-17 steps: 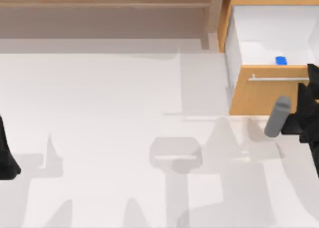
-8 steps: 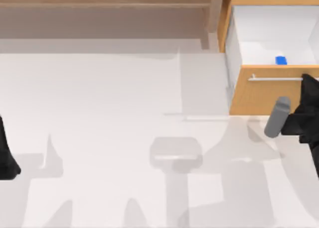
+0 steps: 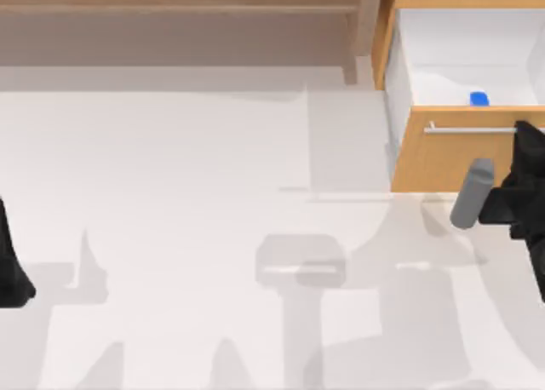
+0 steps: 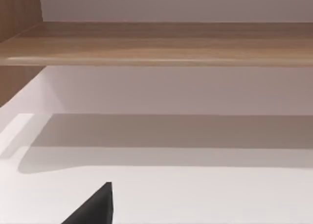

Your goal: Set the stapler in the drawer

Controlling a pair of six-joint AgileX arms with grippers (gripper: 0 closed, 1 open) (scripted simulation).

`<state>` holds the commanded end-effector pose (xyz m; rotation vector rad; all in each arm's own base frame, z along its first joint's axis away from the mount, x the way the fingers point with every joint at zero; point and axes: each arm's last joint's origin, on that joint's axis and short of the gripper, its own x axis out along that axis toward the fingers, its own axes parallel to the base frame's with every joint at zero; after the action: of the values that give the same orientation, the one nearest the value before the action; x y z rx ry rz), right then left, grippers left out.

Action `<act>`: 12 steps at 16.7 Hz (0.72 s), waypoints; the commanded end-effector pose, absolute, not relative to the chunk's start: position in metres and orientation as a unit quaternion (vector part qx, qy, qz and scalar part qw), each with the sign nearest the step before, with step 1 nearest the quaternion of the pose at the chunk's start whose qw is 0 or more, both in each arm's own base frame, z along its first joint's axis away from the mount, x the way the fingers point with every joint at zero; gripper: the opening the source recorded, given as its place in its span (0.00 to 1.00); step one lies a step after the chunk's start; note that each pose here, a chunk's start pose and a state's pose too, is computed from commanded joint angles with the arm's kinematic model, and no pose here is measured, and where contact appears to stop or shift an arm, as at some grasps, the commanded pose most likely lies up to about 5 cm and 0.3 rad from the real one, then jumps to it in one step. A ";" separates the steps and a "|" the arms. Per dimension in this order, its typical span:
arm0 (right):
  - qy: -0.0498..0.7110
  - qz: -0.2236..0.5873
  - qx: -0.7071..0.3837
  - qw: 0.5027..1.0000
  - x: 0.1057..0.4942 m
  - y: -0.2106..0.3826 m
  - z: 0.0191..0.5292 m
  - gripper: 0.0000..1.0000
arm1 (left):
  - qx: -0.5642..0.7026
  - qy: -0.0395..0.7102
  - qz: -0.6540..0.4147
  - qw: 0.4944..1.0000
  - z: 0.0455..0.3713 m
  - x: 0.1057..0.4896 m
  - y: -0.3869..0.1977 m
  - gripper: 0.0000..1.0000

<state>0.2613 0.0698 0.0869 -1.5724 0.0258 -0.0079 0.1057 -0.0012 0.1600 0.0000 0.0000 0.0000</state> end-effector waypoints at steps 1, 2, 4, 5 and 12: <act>0.015 -0.003 -0.708 0.706 0.268 0.069 0.086 0.00 | 0.000 0.000 0.000 1.000 0.160 0.106 -0.001 1.00; 0.017 -0.002 -0.709 0.705 0.275 0.069 0.085 0.00 | 0.000 0.000 0.000 1.000 0.160 0.106 -0.001 1.00; 0.016 -0.002 -0.708 0.706 0.293 0.069 0.085 0.00 | 0.000 0.000 0.000 1.000 0.160 0.106 -0.001 1.00; 0.014 -0.002 -0.708 0.706 0.301 0.069 0.085 0.00 | 0.000 0.000 0.000 1.000 0.160 0.106 -0.001 1.00; 0.006 -0.001 -0.706 0.708 0.315 0.071 0.088 0.00 | 0.000 0.000 0.000 1.000 0.160 0.106 -0.001 1.00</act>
<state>0.3148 0.0710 0.0883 -1.5673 0.0128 -0.0019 0.1057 -0.0012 0.1600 0.0000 0.0000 0.0000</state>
